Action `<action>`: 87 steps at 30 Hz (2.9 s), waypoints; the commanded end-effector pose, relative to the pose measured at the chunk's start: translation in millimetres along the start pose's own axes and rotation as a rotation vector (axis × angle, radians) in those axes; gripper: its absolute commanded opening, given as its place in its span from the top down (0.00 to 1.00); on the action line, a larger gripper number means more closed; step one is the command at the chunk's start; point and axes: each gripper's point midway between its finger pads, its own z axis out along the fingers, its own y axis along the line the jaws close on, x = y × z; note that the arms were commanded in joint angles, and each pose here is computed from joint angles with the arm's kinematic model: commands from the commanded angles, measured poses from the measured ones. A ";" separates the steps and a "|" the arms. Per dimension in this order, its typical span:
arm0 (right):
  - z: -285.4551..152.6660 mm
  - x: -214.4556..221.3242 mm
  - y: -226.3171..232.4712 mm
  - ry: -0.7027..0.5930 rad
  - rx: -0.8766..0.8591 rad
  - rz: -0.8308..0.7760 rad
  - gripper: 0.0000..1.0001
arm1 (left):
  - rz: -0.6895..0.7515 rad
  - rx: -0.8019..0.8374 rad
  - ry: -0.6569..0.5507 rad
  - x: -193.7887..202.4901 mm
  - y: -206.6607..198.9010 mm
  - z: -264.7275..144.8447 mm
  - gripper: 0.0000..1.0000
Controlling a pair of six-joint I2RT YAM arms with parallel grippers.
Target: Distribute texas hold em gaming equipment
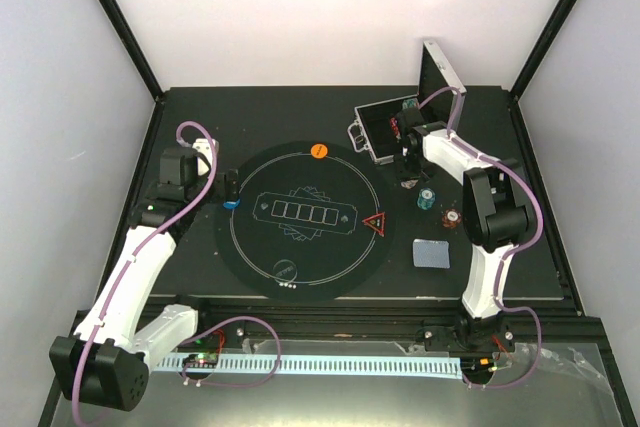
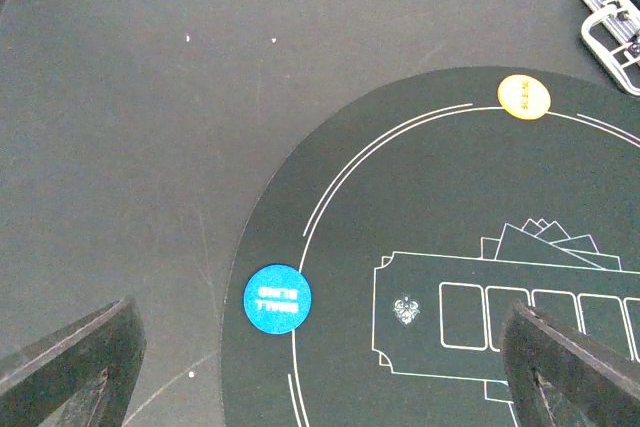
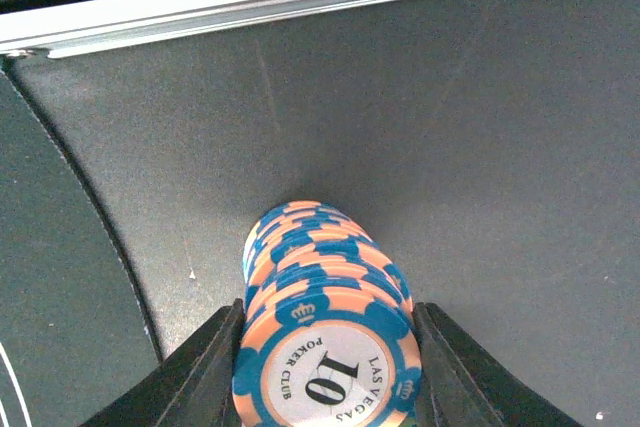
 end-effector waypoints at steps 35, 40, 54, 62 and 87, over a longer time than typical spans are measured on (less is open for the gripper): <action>-108.1 181.7 275.7 -0.086 -0.308 -0.656 0.62 | -0.046 -0.045 0.010 -2.0 19.2 6.4 0.01; -104.3 211.5 293.5 -0.071 -0.318 -0.741 0.62 | -0.046 -0.046 0.006 -2.7 19.4 5.3 0.01; -84.9 242.8 316.3 -0.046 -0.320 -0.814 0.62 | -0.043 -0.036 0.015 -0.4 17.7 6.7 0.01; -74.4 254.1 317.2 -0.018 -0.301 -0.841 0.60 | -0.042 -0.037 0.015 -0.7 17.8 6.9 0.01; -107.7 89.5 143.7 -0.166 -0.144 -0.293 0.15 | -0.039 -0.023 0.015 -2.0 15.3 4.9 0.01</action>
